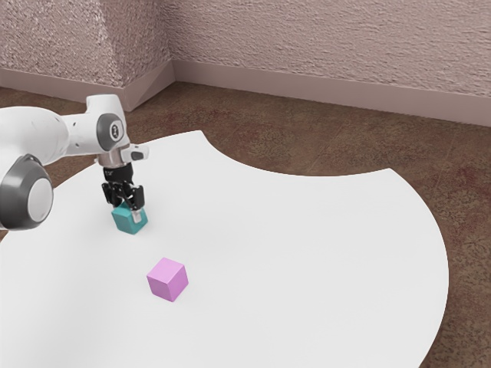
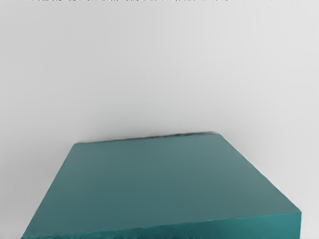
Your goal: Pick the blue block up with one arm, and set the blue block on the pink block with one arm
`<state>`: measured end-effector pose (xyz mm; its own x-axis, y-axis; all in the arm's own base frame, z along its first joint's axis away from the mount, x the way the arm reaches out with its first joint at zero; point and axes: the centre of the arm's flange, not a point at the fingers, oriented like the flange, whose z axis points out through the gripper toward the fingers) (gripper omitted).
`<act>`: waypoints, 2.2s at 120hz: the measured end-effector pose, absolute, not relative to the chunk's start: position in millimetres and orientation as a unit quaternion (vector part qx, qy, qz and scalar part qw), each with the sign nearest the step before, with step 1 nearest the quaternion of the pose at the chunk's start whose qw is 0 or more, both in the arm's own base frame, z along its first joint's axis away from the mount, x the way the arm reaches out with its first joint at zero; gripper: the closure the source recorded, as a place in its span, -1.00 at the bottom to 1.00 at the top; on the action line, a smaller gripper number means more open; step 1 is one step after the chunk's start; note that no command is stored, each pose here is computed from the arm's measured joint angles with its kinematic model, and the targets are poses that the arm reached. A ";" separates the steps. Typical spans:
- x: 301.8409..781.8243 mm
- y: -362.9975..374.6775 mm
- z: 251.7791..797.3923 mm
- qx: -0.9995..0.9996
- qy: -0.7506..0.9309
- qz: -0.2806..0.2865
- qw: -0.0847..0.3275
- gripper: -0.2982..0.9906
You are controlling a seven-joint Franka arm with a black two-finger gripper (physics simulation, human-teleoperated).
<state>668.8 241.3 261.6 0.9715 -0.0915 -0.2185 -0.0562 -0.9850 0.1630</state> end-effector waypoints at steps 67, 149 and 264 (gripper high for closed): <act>641.6 168.8 354.6 0.991 -0.070 -0.092 0.068 0.05; 552.3 24.9 354.3 0.994 -0.044 -0.090 0.052 0.04; 529.6 3.6 342.6 0.994 0.014 -0.098 0.041 -0.35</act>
<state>529.6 3.6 342.6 0.9803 0.0188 -0.1964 0.0350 -0.9962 0.0793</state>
